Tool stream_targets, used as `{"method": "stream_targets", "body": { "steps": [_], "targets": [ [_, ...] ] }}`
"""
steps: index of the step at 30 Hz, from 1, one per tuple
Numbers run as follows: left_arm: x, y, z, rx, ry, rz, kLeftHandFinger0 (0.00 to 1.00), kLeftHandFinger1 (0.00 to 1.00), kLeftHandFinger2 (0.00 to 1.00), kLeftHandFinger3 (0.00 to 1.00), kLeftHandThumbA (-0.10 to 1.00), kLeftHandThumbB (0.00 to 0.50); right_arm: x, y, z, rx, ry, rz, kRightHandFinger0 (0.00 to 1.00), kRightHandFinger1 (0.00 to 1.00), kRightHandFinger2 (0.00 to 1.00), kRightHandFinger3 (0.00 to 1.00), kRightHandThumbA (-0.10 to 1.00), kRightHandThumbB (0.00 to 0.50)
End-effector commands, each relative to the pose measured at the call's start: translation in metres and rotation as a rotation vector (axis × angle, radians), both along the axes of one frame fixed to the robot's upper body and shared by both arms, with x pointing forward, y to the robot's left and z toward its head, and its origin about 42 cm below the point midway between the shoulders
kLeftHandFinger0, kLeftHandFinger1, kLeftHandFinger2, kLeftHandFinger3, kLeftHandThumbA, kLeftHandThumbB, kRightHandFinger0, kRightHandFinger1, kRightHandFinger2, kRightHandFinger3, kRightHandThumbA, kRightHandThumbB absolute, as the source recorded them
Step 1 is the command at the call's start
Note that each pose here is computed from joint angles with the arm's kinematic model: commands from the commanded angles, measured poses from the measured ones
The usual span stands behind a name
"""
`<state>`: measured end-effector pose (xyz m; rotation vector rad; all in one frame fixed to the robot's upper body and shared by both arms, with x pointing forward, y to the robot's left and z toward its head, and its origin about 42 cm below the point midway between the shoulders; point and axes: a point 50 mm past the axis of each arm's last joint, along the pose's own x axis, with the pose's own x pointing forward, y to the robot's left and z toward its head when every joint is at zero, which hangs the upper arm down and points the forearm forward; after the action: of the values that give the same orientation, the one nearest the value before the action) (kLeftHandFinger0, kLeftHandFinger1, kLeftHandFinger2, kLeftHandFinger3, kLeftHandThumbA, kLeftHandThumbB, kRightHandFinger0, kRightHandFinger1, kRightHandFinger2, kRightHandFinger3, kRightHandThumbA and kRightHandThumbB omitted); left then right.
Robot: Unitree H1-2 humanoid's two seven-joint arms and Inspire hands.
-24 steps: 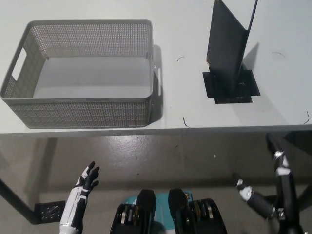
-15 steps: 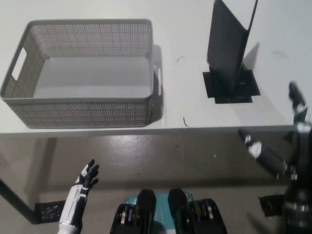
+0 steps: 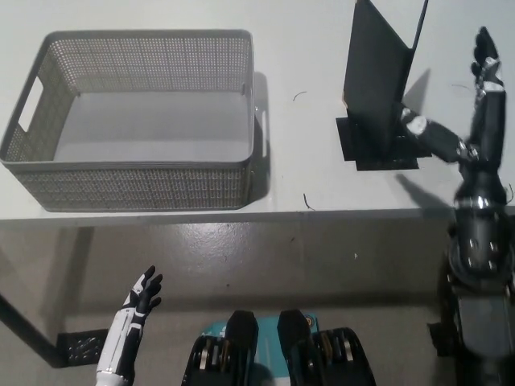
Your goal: A notebook is kept standing on the table on the right hand side and a container is kept on the left hand side and the robot uses its right hand to grab the notebook and places it in the container
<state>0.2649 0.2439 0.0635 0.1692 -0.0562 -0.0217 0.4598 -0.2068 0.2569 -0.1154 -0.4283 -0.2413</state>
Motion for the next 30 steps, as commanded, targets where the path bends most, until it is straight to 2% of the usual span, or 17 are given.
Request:
{"method": "stream_targets", "body": {
  "steps": [1, 7, 9, 10, 15, 19, 20, 21, 22, 23, 24, 25, 26, 27, 28, 29, 30],
  "targets": [
    [-0.003, 0.002, 0.008, 0.015, -0.066, -0.004, 1.0, 1.0, 1.0, 1.0, 1.0, 0.298, 0.04, 0.001, 0.027, 0.143, 0.049, 0.052, 1.0, 1.0, 1.0, 1.0, 1.0, 0.429],
    [-0.003, 0.003, 0.006, 0.009, -0.069, -0.003, 1.0, 1.0, 1.0, 1.0, 1.0, 0.292, 0.084, 0.01, 0.036, 0.225, 0.126, 0.074, 1.0, 1.0, 1.0, 1.0, 1.0, 0.5],
    [-0.004, 0.003, 0.007, 0.01, -0.07, -0.001, 1.0, 1.0, 1.0, 1.0, 1.0, 0.299, 0.094, 0.014, 0.037, 0.245, 0.151, 0.089, 1.0, 1.0, 1.0, 1.0, 1.0, 0.5],
    [-0.005, 0.003, 0.006, 0.009, -0.068, 0.0, 1.0, 1.0, 1.0, 1.0, 1.0, 0.31, 0.099, 0.017, 0.035, 0.253, 0.17, 0.097, 1.0, 1.0, 1.0, 1.0, 1.0, 0.482],
    [-0.006, 0.003, 0.004, 0.012, -0.067, -0.011, 1.0, 1.0, 1.0, 1.0, 1.0, 0.287, 0.116, 0.033, 0.028, 0.268, 0.275, 0.127, 1.0, 1.0, 1.0, 1.0, 1.0, 0.5],
    [-0.009, 0.001, 0.003, 0.006, -0.068, -0.007, 1.0, 1.0, 1.0, 1.0, 1.0, 0.274, 0.121, 0.044, 0.021, 0.231, 0.365, 0.14, 1.0, 1.0, 1.0, 1.0, 1.0, 0.468],
    [-0.009, 0.0, 0.003, 0.002, -0.066, -0.008, 1.0, 1.0, 1.0, 1.0, 1.0, 0.277, 0.121, 0.045, 0.017, 0.235, 0.389, 0.138, 1.0, 1.0, 1.0, 1.0, 0.97, 0.467],
    [-0.008, 0.0, 0.003, -0.004, -0.068, -0.008, 1.0, 1.0, 1.0, 1.0, 1.0, 0.283, 0.12, 0.047, 0.014, 0.278, 0.411, 0.125, 1.0, 1.0, 1.0, 1.0, 0.86, 0.47],
    [-0.008, 0.0, 0.004, -0.006, -0.063, -0.014, 1.0, 1.0, 1.0, 1.0, 1.0, 0.293, 0.12, 0.05, 0.01, 0.372, 0.461, 0.092, 1.0, 1.0, 1.0, 1.0, 0.63, 0.449],
    [-0.009, 0.0, 0.005, -0.017, -0.066, -0.012, 1.0, 1.0, 1.0, 1.0, 1.0, 0.285, 0.119, 0.05, 0.005, 0.39, 0.516, 0.065, 1.0, 1.0, 1.0, 1.0, 0.47, 0.355],
    [-0.009, 0.0, 0.005, -0.019, -0.065, -0.012, 1.0, 1.0, 1.0, 1.0, 1.0, 0.285, 0.119, 0.049, 0.003, 0.401, 0.527, 0.05, 0.72, 0.81, 0.94, 1.0, 0.26, 0.333],
    [-0.009, -0.001, 0.006, -0.022, -0.065, -0.012, 1.0, 1.0, 1.0, 1.0, 1.0, 0.282, 0.116, 0.048, -0.004, 0.414, 0.515, 0.006, 0.14, 0.2, 0.29, 0.52, 0.02, 0.138],
    [-0.009, 0.0, 0.007, -0.019, -0.066, -0.013, 1.0, 1.0, 1.0, 1.0, 1.0, 0.282, 0.114, 0.047, -0.008, 0.428, 0.502, -0.005, 0.01, 0.01, 0.22, 0.29, -0.1, 0.175],
    [-0.007, 0.002, 0.008, -0.018, -0.068, -0.013, 1.0, 1.0, 1.0, 1.0, 1.0, 0.283, 0.113, 0.046, -0.011, 0.457, 0.486, -0.001, 0.0, 0.06, 0.37, 0.41, -0.1, 0.136],
    [-0.006, 0.002, 0.009, -0.018, -0.067, -0.012, 1.0, 1.0, 1.0, 1.0, 1.0, 0.283, 0.112, 0.046, -0.013, 0.476, 0.477, 0.002, 0.0, 0.08, 0.43, 0.47, -0.1, 0.129],
    [-0.006, 0.003, 0.009, -0.019, -0.067, -0.007, 1.0, 1.0, 1.0, 1.0, 1.0, 0.283, 0.111, 0.046, -0.014, 0.497, 0.465, 0.011, 0.0, 0.15, 0.54, 0.52, -0.1, 0.134],
    [-0.006, 0.003, 0.01, -0.013, -0.072, -0.007, 1.0, 1.0, 1.0, 1.0, 1.0, 0.274, 0.111, 0.044, -0.016, 0.506, 0.453, 0.02, 0.0, 0.26, 0.68, 0.62, -0.1, 0.135]
  ]
}}
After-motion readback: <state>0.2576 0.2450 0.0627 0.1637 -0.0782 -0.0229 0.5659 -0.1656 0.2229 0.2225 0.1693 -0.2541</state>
